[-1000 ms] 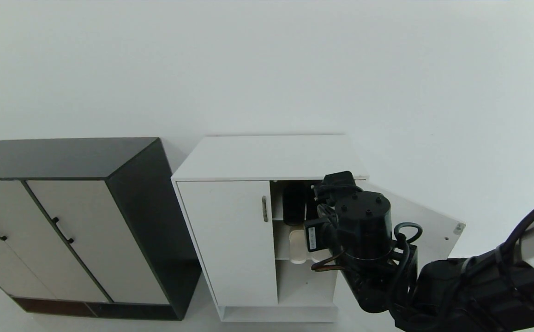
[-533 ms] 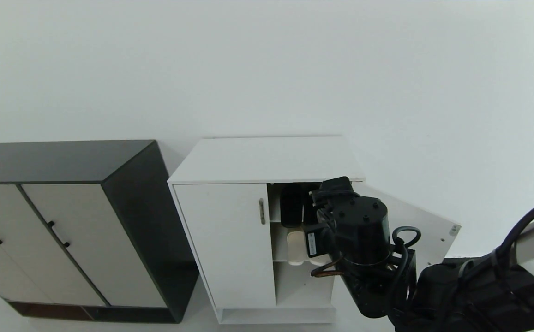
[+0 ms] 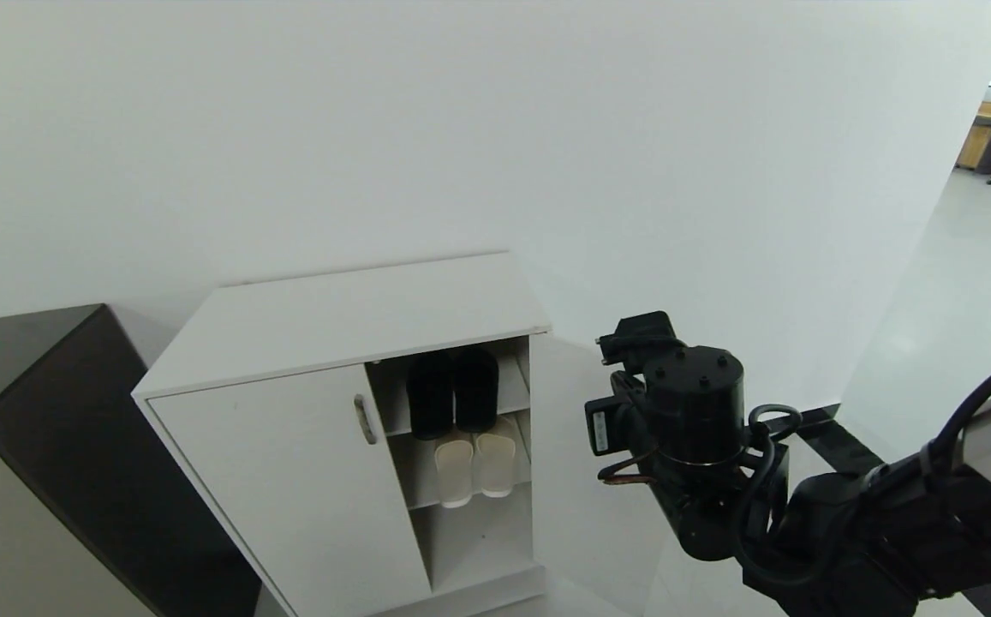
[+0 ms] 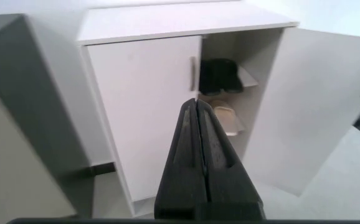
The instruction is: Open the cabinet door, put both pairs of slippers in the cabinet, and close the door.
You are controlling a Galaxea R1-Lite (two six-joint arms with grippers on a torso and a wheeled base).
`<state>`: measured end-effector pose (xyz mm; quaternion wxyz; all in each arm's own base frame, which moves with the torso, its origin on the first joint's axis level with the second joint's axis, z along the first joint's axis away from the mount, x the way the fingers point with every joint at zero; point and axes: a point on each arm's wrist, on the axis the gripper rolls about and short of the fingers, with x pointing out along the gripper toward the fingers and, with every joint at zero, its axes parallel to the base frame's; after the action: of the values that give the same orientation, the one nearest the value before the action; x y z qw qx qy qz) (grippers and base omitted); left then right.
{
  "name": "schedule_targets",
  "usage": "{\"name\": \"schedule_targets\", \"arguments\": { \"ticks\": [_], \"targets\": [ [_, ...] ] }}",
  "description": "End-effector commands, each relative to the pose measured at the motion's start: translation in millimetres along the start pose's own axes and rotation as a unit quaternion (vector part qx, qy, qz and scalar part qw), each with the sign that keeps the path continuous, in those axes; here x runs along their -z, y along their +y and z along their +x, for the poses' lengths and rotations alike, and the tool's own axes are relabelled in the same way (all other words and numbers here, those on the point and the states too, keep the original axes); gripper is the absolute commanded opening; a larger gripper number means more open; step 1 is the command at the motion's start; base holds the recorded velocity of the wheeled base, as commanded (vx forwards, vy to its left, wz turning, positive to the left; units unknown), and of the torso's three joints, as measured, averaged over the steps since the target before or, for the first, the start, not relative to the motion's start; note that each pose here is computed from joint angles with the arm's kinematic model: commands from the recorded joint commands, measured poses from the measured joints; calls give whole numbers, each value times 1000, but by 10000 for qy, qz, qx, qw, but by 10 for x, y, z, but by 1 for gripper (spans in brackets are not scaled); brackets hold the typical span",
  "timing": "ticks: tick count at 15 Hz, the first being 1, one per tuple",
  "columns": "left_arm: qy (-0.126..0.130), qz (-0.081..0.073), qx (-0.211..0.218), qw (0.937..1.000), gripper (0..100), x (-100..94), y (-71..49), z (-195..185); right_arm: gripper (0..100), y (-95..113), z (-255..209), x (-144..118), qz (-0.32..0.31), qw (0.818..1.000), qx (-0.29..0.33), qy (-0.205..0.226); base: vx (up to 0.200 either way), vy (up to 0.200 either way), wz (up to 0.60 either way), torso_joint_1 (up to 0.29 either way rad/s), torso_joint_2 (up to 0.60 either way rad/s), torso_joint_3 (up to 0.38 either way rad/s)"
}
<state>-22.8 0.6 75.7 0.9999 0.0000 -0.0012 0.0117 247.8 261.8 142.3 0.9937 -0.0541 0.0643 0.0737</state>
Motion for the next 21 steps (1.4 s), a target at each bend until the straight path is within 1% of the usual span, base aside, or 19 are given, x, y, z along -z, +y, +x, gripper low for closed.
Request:
{"name": "schedule_targets", "arguments": {
  "ticks": [1, 3, 5, 7, 9, 15, 16, 17, 19, 20, 21],
  "targets": [
    [-4, 0, 2, 10000, 0, -1, 0, 0, 0, -80, 62, -37, 40, 9999, 131, -44, 0, 0, 0, 0, 0, 0],
    [-4, 0, -6, 10000, 0, -1, 0, 0, 0, -224, 202, -170, 240, 9987, 401, -200, 0, 0, 0, 0, 0, 0],
    [-4, 0, 2, 10000, 0, -1, 0, 0, 0, -386, 316, -225, 281, 9972, 667, -173, 0, 0, 0, 0, 0, 0],
    [4, 0, -6, 10000, 0, -1, 0, 1, 0, -476, 365, -305, 340, 9961, 787, -183, 0, 0, 0, 0, 0, 0],
    [-4, 0, 2, 10000, 0, -1, 0, 0, 0, -519, 383, -358, 385, 9955, 847, -182, -200, 0, 0, 0, 2, 2],
    [4, 0, -6, 10000, 0, -1, 0, 1, 0, -479, 392, -311, 394, 9960, 794, -91, -200, 0, 0, -2, 2, 0],
    [4, 0, 2, 10000, 0, -1, 0, 1, 0, -469, 405, -317, 402, 9964, 740, -103, 0, 0, 0, 0, 0, 0],
    [4, 8, 10, 10000, 0, -1, 0, 1, 0, -478, 491, -379, 449, 9961, 746, -155, 0, 0, 0, 0, 0, 0],
    [-4, 8, 2, 10000, 0, -1, 0, 0, 0, -608, 686, -429, 453, 9969, 638, -7, 0, 0, 0, 0, 0, 0],
    [-4, 8, 10, 10000, 0, -1, 0, 0, 0, -625, 718, -433, 469, 9968, 646, 14, 0, 0, 0, 0, 0, 0],
    [4, 8, 10, 10000, 0, -1, 0, 1, 0, -758, 970, -500, 589, 9953, 761, 132, 0, 0, 0, 0, 0, 0]
  ]
}}
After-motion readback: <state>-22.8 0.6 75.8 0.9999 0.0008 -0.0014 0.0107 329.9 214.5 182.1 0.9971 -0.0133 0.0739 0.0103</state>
